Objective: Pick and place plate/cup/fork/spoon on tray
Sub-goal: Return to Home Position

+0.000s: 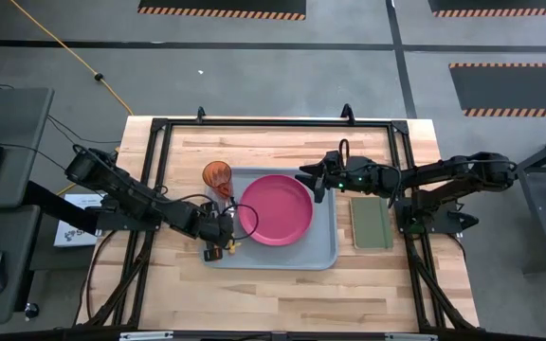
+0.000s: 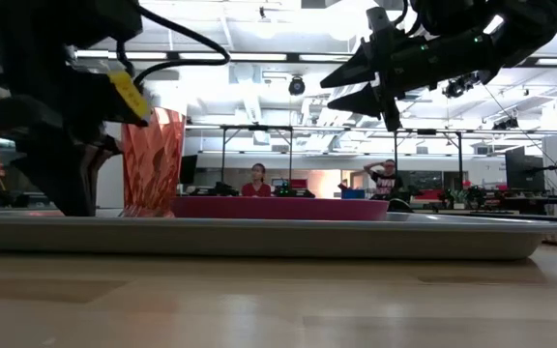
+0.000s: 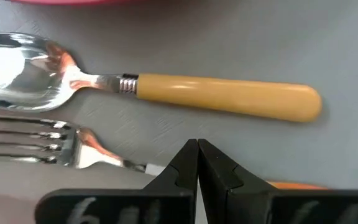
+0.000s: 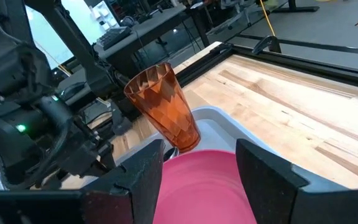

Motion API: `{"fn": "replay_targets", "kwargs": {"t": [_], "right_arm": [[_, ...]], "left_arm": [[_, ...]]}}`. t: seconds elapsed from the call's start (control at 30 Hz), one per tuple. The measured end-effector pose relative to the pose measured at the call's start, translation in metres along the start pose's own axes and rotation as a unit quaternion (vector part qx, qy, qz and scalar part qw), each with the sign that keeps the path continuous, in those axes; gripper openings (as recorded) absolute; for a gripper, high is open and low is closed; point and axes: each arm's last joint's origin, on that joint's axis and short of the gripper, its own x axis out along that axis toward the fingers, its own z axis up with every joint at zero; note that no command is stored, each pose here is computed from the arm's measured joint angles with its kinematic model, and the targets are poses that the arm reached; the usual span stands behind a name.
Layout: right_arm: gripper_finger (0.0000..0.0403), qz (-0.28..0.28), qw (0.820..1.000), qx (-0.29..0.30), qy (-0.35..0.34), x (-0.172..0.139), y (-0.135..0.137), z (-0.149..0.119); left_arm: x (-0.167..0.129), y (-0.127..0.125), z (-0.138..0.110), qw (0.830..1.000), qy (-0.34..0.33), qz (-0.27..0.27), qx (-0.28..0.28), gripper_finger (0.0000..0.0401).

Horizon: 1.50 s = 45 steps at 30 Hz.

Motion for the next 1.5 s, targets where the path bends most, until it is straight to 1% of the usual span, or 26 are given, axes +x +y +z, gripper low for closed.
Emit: {"fn": "replay_targets", "kwargs": {"t": [0.07, 0.2, 0.23, 0.3, 0.4, 0.47, 0.57, 0.63, 0.7, 0.73, 0.8, 0.87, 0.93, 1.0, 1.03, 1.1, 1.2, 1.33, 1.37, 1.5], "right_arm": [[0.0195, 0.0, 1.0, 0.0, 0.0, 0.0, 0.0, 0.0], [0.0195, 0.0, 1.0, 0.0, 0.0, 0.0, 0.0, 0.0], [0.0195, 0.0, 1.0, 0.0, 0.0, 0.0, 0.0, 0.0], [0.0195, -0.001, 1.0, 0.0, 0.001, 0.0, 0.0, 0.0], [0.0195, -0.002, 1.0, -0.001, 0.004, 0.0, 0.0, -0.001], [0.0195, -0.002, 1.0, -0.001, 0.004, 0.0, 0.0, -0.001], [0.0195, -0.004, 1.0, -0.001, 0.007, 0.0, -0.001, -0.001], [0.0195, -0.004, 1.0, -0.001, 0.007, 0.0, -0.001, -0.001], [0.0195, -0.005, 1.0, -0.001, 0.006, 0.0, -0.001, -0.001], [0.0195, -0.007, 1.0, -0.001, 0.005, 0.0, -0.001, -0.001], [0.0195, -0.01, 1.0, -0.001, 0.004, 0.0, -0.001, -0.001], [0.0195, -0.01, 1.0, -0.001, 0.004, 0.0, -0.001, -0.001], [0.0195, -0.011, 1.0, -0.001, 0.004, 0.0, -0.001, -0.001], [0.0195, -0.011, 1.0, -0.001, 0.005, 0.0, -0.001, -0.001], [0.0195, -0.012, 1.0, -0.001, 0.006, 0.0, -0.001, -0.002], [0.0195, -0.012, 1.0, -0.002, 0.007, 0.0, -0.001, -0.002], [0.0195, -0.013, 1.0, -0.002, 0.006, 0.0, -0.001, -0.002], [0.0195, -0.013, 1.0, -0.002, 0.006, 0.0, -0.001, -0.002], [0.0195, -0.013, 1.0, -0.002, 0.006, 0.0, -0.001, -0.002], [0.0195, -0.013, 1.0, -0.001, 0.006, 0.0, -0.001, -0.002]], "left_arm": [[-0.007, 0.0, 0.004, 1.0, 0.001, 0.007, 0.007, 0.0], [-0.039, 0.001, 0.021, 0.998, -0.036, 0.032, 0.035, 0.0], [-0.049, 0.002, 0.024, 0.997, -0.05, 0.043, 0.042, 0.0], [-0.068, 0.006, 0.03, 0.992, -0.097, 0.056, 0.052, 0.0], [-0.093, 0.014, 0.027, 0.982, -0.159, 0.059, 0.082, 0.0], [-0.107, 0.025, 0.021, 0.976, -0.189, 0.063, 0.094, 0.0], [-0.124, 0.047, 0.011, 0.964, -0.24, 0.079, 0.081, 0.0], [-0.133, 0.06, 0.004, 0.953, -0.287, 0.065, 0.072, 0.0], [-0.141, 0.071, -0.005, 0.935, -0.347, 0.019, 0.071, 0.0], [-0.143, 0.076, -0.01, 0.925, -0.372, -0.007, 0.075, 0.0], [-0.148, 0.083, -0.019, 0.899, -0.428, -0.051, 0.077, 0.0], [-0.146, 0.09, -0.031, 0.885, -0.453, -0.071, 0.08, 0.0], [-0.145, 0.094, -0.043, 0.868, -0.485, -0.079, 0.075, 0.0], [-0.137, 0.098, -0.056, 0.862, -0.496, -0.076, 0.07, 0.0], [-0.134, 0.099, -0.061, 0.857, -0.505, -0.076, 0.068, 0.0], [-0.129, 0.1, -0.069, 0.841, -0.532, -0.081, 0.062, 0.0], [-0.119, 0.1, -0.079, 0.826, -0.554, -0.092, 0.056, 0.0], [-0.112, 0.1, -0.084, 0.801, -0.586, -0.116, 0.047, 0.0], [-0.108, 0.1, -0.085, 0.799, -0.588, -0.119, 0.044, 0.0], [-0.091, 0.098, -0.088, 0.8, -0.587, -0.119, 0.045, 0.0]]}}
